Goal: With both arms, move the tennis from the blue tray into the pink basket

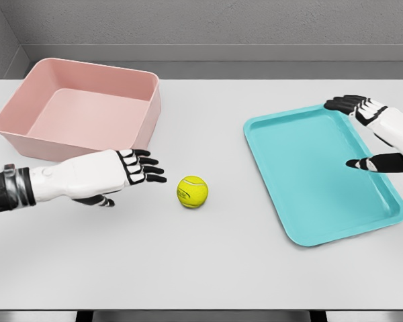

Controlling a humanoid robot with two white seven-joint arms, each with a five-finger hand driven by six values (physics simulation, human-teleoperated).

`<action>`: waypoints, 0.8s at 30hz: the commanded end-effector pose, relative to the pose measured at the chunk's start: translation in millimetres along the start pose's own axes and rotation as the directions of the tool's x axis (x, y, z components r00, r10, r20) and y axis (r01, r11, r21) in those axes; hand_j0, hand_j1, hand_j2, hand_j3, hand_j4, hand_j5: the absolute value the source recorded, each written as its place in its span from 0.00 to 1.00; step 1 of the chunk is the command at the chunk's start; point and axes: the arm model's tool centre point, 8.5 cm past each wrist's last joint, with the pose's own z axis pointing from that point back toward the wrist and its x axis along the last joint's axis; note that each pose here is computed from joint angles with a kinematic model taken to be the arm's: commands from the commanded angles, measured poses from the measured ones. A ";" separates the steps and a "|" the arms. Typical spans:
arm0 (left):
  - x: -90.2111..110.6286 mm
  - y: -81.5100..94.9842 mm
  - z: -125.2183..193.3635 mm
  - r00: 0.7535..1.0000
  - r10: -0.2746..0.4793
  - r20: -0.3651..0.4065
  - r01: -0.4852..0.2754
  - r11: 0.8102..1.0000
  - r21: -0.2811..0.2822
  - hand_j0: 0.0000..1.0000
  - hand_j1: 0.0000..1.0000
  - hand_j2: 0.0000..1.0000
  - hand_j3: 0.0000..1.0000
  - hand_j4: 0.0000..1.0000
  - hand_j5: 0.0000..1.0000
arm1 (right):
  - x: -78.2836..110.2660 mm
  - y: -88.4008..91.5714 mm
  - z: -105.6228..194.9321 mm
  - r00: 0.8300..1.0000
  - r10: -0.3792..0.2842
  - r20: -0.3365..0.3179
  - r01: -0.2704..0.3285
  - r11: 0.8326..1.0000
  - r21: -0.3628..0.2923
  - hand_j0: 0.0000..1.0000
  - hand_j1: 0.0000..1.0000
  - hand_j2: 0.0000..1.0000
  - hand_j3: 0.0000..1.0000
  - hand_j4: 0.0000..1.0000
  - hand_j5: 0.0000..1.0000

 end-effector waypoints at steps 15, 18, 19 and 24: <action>25.9 5.9 -62.7 0.989 -0.046 0.140 0.044 0.999 0.021 1.00 1.00 1.00 1.00 1.00 1.00 | -4.1 2.1 3.3 1.000 -0.018 -0.014 0.018 1.000 -0.007 1.00 1.00 1.00 1.00 1.00 1.00; 28.5 6.4 -70.2 0.986 -0.049 0.160 0.047 0.999 0.016 1.00 1.00 1.00 1.00 1.00 1.00 | -4.1 2.7 3.6 1.000 -0.019 -0.015 0.019 1.000 -0.006 1.00 1.00 1.00 1.00 1.00 1.00; 30.0 5.9 -72.7 0.985 -0.048 0.167 0.046 0.999 0.015 1.00 1.00 1.00 1.00 1.00 1.00 | -4.1 2.7 3.6 1.000 -0.019 -0.015 0.019 1.000 -0.006 1.00 1.00 1.00 1.00 1.00 1.00; 28.3 9.5 -73.6 0.985 -0.049 0.167 0.046 0.999 0.023 1.00 1.00 1.00 1.00 1.00 1.00 | -4.1 2.7 3.6 1.000 -0.019 -0.015 0.019 1.000 -0.006 1.00 1.00 1.00 1.00 1.00 1.00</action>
